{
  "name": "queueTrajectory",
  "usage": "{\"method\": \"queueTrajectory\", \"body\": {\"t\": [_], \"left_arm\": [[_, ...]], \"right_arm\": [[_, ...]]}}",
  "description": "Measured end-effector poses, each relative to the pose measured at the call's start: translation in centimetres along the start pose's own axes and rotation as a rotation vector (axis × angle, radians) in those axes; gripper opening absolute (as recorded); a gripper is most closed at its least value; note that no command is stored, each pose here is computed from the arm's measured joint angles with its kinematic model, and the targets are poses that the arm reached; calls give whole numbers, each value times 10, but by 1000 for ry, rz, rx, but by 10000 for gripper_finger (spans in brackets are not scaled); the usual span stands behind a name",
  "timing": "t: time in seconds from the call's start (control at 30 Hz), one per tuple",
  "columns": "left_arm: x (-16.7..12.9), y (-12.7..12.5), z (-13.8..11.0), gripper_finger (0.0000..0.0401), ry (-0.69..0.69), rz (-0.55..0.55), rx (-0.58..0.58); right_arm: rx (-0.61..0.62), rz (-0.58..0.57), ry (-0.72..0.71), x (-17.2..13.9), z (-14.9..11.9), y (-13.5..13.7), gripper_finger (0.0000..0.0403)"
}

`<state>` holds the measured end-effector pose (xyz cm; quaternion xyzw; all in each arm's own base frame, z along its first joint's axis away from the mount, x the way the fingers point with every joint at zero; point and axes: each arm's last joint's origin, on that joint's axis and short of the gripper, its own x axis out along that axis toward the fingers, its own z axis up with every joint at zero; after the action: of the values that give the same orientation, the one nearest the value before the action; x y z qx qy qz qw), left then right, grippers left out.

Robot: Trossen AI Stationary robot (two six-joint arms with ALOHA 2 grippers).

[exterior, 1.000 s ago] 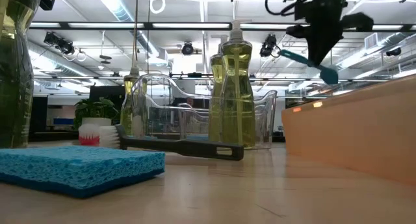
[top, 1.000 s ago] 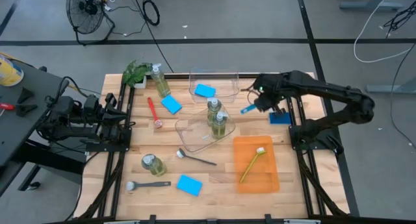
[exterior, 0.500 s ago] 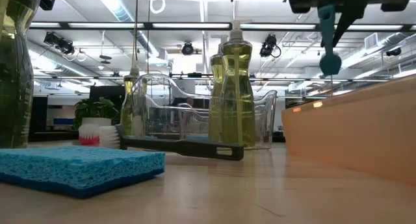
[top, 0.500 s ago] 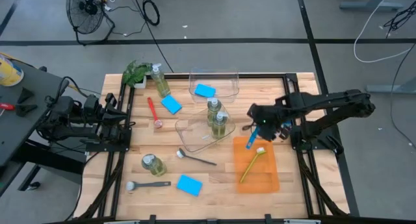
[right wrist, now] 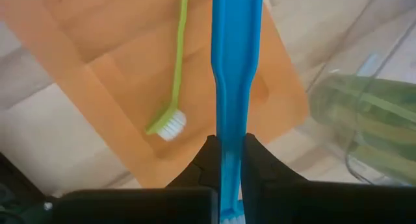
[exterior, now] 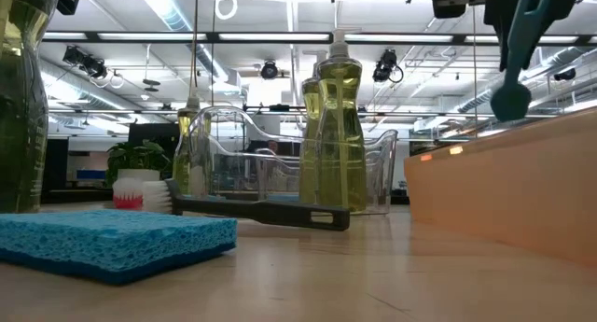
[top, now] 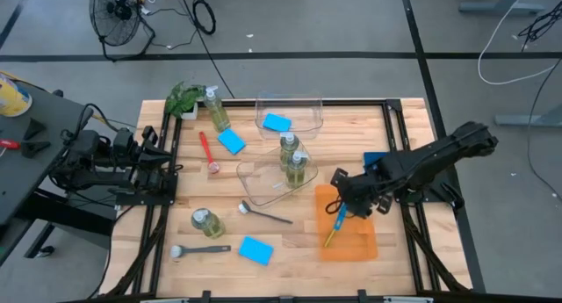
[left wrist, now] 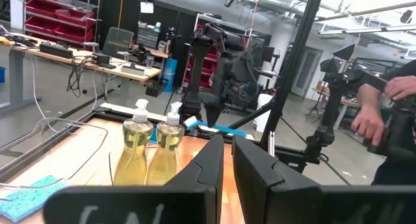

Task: Pick & Place Kitchen Sink Supplies
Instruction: Put the blue dish brush into the orange bin

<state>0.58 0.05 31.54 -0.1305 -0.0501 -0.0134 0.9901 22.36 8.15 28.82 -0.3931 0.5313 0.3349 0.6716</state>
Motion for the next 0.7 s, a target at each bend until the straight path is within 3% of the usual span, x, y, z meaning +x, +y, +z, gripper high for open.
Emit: {"method": "queueTrajectory", "body": {"t": [0.3, 0.7], "left_arm": [[0, 0, 0, 37, 0, 0, 0], [0, 0, 0, 37, 0, 0, 0]], "right_arm": [[78, 129, -14, 28, 25, 2, 17], [42, 246, 22, 54, 41, 8, 34]]}}
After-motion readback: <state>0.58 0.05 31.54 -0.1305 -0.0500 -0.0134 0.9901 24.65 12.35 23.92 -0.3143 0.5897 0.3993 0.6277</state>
